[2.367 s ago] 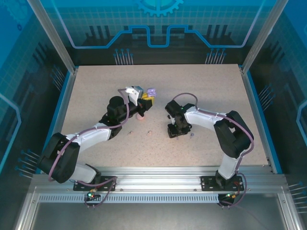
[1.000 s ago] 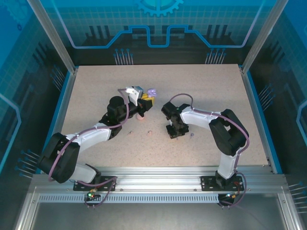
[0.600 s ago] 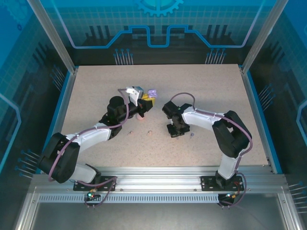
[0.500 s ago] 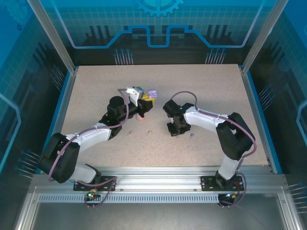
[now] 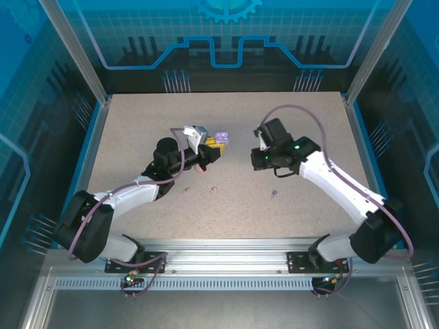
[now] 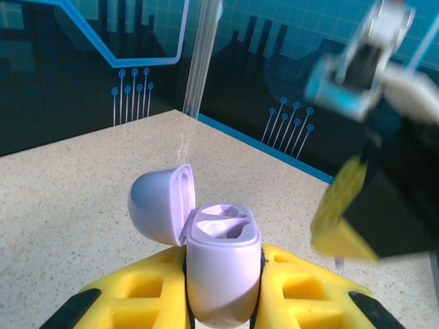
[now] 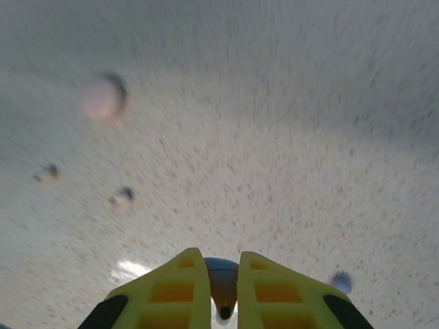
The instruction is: Insert the wireless bluetooth earbuds into the charging case
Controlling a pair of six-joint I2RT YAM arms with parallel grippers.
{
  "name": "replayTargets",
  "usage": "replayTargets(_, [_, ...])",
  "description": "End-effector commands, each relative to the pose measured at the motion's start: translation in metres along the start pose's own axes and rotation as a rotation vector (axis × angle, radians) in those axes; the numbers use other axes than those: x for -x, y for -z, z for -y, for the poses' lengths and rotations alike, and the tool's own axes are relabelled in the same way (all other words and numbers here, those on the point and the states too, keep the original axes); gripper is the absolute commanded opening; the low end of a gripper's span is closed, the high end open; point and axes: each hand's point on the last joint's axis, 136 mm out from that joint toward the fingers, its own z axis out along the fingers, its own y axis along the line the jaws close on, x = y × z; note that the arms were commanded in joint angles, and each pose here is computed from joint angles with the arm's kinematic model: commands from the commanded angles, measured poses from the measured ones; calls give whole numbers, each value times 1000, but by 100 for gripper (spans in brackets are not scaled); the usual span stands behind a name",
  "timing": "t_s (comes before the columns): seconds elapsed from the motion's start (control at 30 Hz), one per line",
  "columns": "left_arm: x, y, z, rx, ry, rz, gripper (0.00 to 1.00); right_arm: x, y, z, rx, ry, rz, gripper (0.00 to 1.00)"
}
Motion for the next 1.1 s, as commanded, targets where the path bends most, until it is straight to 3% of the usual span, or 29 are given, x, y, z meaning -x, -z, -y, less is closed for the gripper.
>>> replayTargets(0.0, [43, -1, 26, -50, -184, 101, 0, 33, 41, -3, 48, 4, 124, 11])
replayTargets(0.27, [70, -21, 51, 36, -541, 209, 0, 86, 100, -19, 167, -3, 344, 10])
replayTargets(0.57, [98, -36, 55, 82, -688, 281, 0, 109, 157, -31, 276, 9, 584, 11])
replayTargets(0.8, [105, -47, 49, 111, -700, 300, 0, 112, 176, -37, 335, 10, 675, 11])
replayTargets(1.07, [110, -49, 51, 97, -649, 309, 0, 113, 160, -49, 365, 20, 664, 11])
